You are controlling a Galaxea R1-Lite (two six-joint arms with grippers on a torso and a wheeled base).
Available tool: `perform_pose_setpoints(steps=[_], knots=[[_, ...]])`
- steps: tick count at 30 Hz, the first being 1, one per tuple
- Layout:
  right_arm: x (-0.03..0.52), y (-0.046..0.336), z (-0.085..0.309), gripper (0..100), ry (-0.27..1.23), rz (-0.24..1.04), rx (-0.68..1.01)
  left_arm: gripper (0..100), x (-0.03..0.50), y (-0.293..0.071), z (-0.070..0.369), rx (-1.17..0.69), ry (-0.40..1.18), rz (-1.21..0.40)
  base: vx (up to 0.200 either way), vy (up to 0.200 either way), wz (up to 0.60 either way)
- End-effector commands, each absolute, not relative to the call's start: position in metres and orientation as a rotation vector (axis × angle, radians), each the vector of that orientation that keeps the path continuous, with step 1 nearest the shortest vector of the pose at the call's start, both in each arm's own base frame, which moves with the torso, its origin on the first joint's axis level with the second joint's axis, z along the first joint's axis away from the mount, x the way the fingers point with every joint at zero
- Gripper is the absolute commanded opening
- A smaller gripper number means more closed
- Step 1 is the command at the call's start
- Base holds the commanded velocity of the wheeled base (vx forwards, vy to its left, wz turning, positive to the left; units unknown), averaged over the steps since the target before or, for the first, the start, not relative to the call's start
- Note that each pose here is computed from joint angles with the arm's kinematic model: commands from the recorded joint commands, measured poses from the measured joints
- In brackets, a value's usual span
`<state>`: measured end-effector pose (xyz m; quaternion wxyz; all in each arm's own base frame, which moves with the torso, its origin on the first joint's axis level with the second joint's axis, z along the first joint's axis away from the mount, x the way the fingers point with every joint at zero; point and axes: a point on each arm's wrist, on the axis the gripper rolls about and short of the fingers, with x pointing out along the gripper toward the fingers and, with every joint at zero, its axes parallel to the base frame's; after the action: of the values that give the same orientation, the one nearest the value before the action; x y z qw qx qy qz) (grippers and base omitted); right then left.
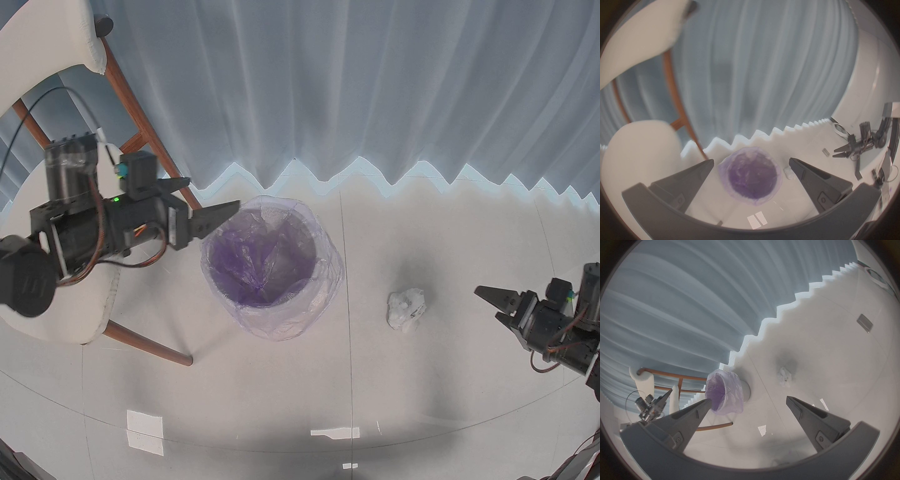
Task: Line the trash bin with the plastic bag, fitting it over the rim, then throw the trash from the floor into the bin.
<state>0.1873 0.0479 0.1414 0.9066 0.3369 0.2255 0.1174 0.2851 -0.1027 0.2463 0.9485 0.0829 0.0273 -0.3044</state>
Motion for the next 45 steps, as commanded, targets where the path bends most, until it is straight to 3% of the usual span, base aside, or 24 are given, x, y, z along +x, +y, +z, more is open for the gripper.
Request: perform_pose_setpoints(steps=[1,12,13,28,45], knots=[[0.276,0.097,0.099,100,0.533,0.356,0.574,100,0.168,-0.047,0.251,-0.083,-0.047,-0.255,0.000,0.000,0.00],[0.349,0.133,0.071,100,0.514,0.387,0.569,100,0.134,-0.005,0.239,-0.078,-0.084,-0.022,0.000,0.000,0.00],[0.354,0.135,0.070,0,0.511,0.385,0.569,100,0.133,-0.003,0.237,-0.076,-0.081,-0.006,0.000,0.000,0.00],[0.402,0.182,0.041,0,0.471,0.463,0.561,100,0.115,0.008,0.218,-0.067,-0.057,0.092,0.000,0.000,0.00],[0.440,0.214,0.039,0,0.365,0.539,0.583,100,0.112,0.009,0.207,-0.061,-0.025,0.105,0.000,0.000,0.00]])
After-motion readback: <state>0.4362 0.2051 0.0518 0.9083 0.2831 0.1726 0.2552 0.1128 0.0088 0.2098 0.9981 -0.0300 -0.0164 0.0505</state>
